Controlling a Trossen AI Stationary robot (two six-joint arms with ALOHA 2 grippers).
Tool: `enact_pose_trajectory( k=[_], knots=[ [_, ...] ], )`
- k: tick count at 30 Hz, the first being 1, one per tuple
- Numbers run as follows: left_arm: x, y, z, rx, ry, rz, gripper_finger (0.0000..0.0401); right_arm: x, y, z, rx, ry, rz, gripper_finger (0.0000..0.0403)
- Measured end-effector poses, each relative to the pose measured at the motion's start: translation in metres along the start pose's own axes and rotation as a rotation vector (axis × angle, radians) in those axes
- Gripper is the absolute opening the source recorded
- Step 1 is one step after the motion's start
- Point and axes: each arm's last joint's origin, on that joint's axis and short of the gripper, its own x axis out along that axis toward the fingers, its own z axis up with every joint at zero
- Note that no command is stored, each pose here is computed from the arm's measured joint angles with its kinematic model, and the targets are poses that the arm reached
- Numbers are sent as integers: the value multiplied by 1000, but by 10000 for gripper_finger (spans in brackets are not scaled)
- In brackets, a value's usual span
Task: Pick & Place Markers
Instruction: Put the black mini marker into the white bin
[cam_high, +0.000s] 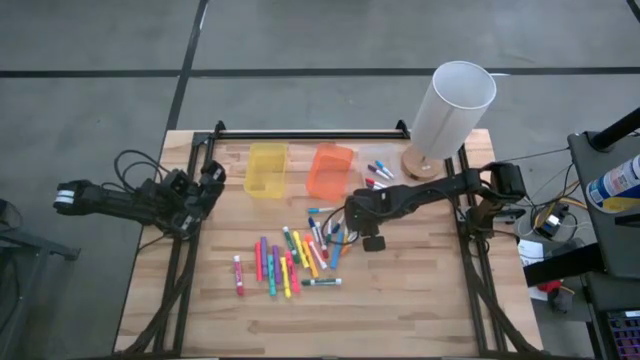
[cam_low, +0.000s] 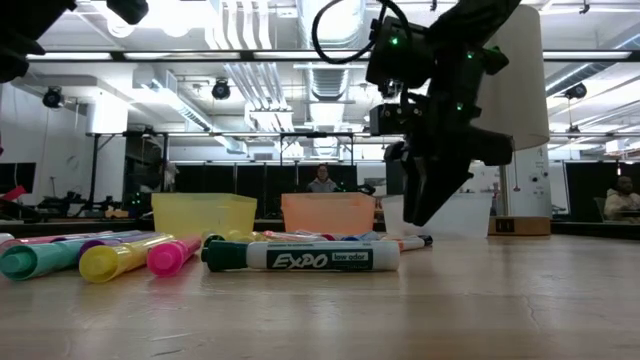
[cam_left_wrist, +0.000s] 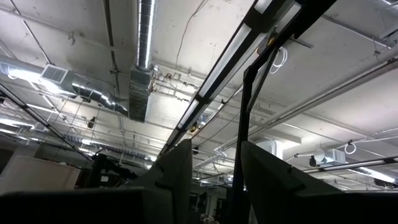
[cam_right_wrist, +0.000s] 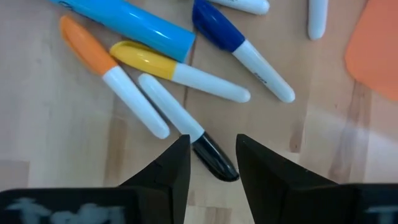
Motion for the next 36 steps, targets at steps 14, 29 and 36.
enact_pose_trajectory(
  k=[14,29,36],
  knots=[
    [0,0,-1,-5,8,2,133,24,2,-4,0,36,18,124],
    [0,0,-2,-20,15,-6,133,28,-1,19,28,88,45,48],
    [0,0,-2,-20,23,-5,133,26,-1,22,77,82,42,27]
  ],
)
